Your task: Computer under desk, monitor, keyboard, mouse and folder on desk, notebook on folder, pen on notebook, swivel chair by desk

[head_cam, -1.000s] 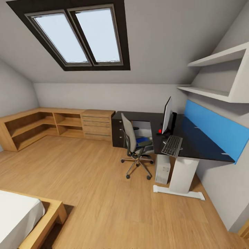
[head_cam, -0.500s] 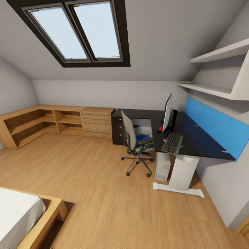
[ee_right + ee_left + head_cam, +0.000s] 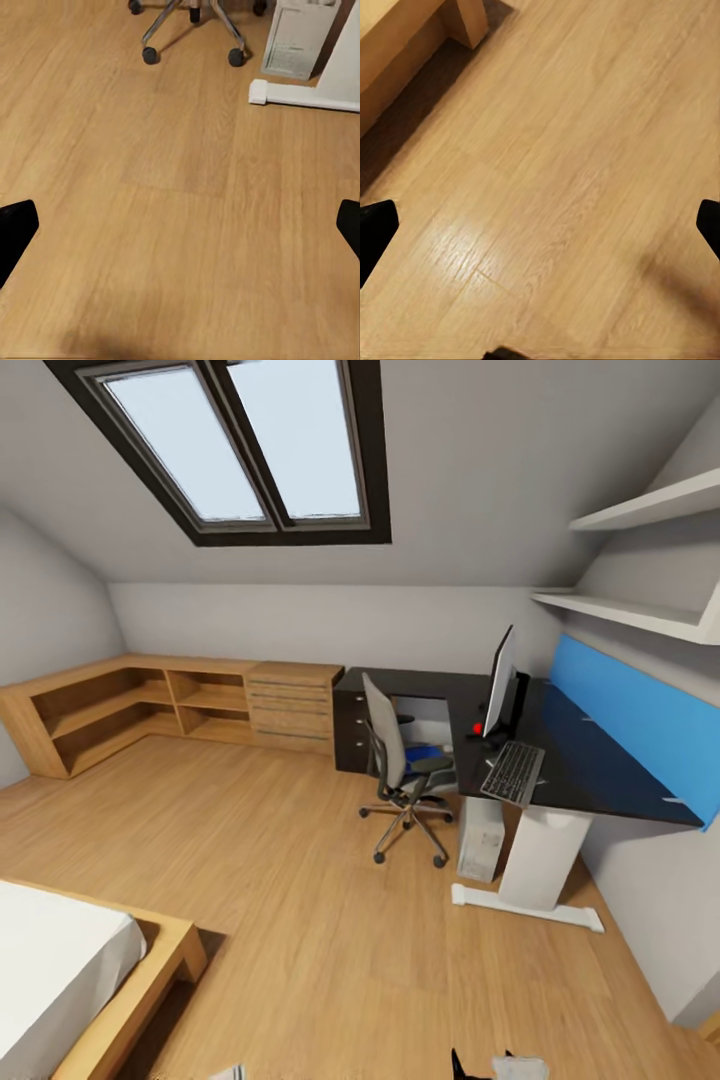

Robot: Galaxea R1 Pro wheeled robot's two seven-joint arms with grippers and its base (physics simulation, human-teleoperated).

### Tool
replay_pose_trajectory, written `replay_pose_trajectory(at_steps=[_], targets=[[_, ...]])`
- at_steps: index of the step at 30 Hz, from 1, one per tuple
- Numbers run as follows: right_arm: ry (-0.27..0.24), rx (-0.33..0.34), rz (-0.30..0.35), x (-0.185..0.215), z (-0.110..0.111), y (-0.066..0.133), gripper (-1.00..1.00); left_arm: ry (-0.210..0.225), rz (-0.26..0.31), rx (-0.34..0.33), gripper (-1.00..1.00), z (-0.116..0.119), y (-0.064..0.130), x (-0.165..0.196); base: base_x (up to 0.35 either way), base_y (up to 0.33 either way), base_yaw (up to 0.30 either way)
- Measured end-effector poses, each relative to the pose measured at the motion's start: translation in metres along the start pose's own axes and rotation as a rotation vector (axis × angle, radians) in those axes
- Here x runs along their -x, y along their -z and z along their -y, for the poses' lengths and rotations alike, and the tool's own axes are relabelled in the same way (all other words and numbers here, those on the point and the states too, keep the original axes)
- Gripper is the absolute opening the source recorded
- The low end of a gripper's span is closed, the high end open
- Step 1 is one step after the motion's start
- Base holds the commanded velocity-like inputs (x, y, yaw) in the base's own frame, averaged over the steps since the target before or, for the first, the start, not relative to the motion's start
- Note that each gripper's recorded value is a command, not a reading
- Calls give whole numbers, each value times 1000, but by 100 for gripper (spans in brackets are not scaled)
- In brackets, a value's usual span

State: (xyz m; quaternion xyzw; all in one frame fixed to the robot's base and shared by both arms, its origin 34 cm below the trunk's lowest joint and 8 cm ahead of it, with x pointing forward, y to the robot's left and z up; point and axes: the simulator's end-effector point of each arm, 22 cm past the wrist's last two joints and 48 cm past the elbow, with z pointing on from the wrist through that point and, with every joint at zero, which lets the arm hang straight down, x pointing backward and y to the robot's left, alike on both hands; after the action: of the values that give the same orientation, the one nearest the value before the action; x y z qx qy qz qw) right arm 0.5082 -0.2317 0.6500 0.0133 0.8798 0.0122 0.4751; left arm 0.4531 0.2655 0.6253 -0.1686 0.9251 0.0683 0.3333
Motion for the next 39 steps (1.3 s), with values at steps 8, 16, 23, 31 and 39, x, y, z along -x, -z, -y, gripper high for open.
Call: replay_pose_trajectory(at_steps=[8,16,23,31,39], targets=[[-1,1,-54,-24,-1,8,100,4,61,18,100,-7,4,-16,0,0,-114],[9,-9,-58,-26,10,10,100,-15,8,24,100,-13,9,-50,121,187,-280],[42,-18,-60,-26,28,10,100,-12,16,25,100,-11,10,-50,95,87,-186],[94,26,-64,-35,18,5,100,1,62,29,100,-12,4,-44,10,8,-21],[98,25,-57,-42,19,-2,100,2,66,30,100,-12,-6,-49,0,0,0]])
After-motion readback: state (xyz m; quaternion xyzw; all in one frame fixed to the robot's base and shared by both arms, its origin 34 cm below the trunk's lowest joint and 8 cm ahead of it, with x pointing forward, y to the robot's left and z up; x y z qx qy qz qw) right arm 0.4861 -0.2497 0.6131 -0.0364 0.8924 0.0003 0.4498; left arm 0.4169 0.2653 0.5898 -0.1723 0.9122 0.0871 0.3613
